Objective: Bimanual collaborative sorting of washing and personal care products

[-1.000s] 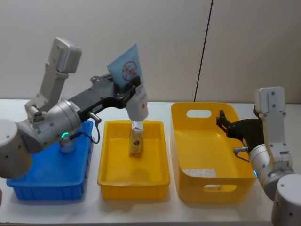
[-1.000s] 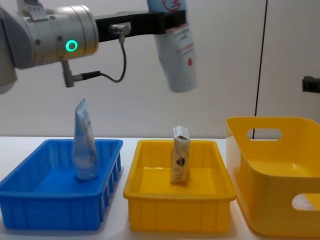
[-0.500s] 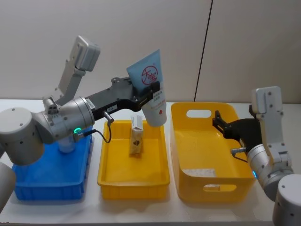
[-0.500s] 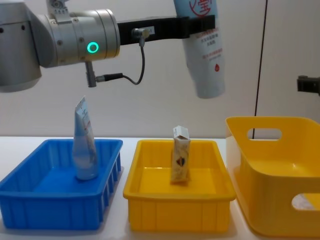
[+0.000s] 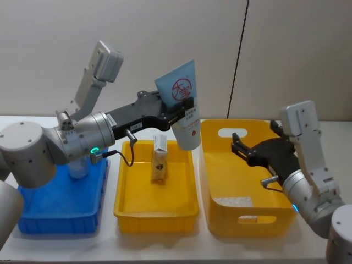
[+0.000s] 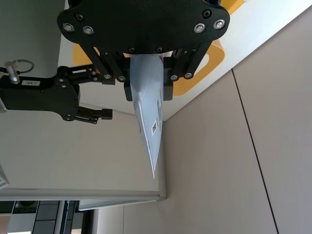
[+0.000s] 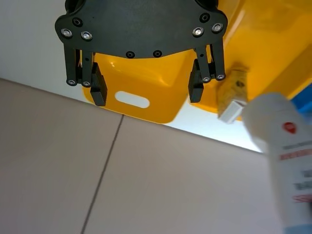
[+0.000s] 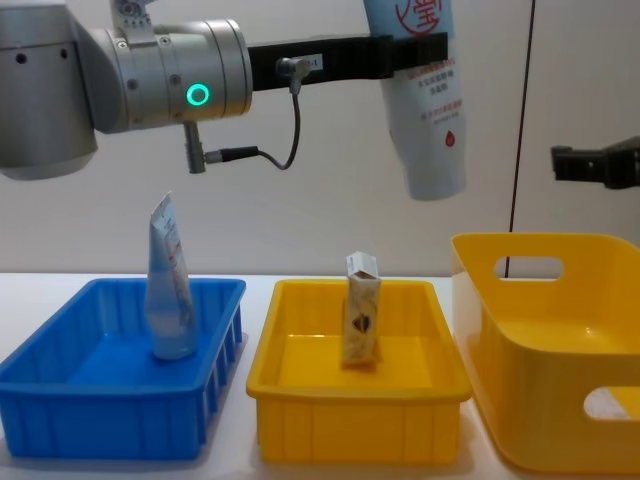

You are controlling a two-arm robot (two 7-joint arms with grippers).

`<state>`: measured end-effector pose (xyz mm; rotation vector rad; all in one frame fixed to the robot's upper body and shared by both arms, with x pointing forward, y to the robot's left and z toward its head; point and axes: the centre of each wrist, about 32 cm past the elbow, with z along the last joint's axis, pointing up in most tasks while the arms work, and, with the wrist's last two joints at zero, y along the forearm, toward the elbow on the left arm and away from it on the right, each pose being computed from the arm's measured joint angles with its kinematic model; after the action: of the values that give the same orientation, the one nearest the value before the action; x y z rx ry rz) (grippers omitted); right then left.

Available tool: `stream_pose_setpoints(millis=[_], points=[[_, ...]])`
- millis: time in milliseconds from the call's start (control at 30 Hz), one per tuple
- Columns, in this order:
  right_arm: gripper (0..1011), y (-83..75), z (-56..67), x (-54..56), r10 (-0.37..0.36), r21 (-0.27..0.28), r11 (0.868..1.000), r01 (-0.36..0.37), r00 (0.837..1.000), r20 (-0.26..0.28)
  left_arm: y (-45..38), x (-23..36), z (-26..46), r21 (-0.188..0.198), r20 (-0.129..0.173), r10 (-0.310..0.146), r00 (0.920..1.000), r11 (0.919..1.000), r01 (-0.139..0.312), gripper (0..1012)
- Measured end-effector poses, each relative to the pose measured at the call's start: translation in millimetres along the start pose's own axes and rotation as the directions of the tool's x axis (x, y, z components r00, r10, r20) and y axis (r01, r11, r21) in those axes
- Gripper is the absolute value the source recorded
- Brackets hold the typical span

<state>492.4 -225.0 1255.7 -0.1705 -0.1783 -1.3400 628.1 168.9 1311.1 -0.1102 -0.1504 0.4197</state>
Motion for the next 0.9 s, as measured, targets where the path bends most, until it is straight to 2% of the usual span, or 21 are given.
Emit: stream_pose_setpoints(millis=[333, 667, 900], points=[[1002, -9.3, 6.0, 4.2, 0.139, 0.022, 0.990, -0.140, 0.990, 0.030, -1.9, 1.5, 0.0, 0.002, -0.002, -0.013, 0.9999, 0.9999, 0.013, 287], [1002, -17.6, 13.2, 9.1, 0.261, 0.040, 0.964, -0.263, 0.964, 0.048, -2.6, 2.3, -0.2, 0.003, -0.003, -0.019, 0.9998, 0.9998, 0.019, 287], [1002, -16.3, 16.5, 10.9, 0.302, 0.049, 0.951, -0.305, 0.952, 0.053, -2.9, 2.4, -0.1, 0.003, -0.004, -0.021, 0.9998, 0.9998, 0.021, 287]])
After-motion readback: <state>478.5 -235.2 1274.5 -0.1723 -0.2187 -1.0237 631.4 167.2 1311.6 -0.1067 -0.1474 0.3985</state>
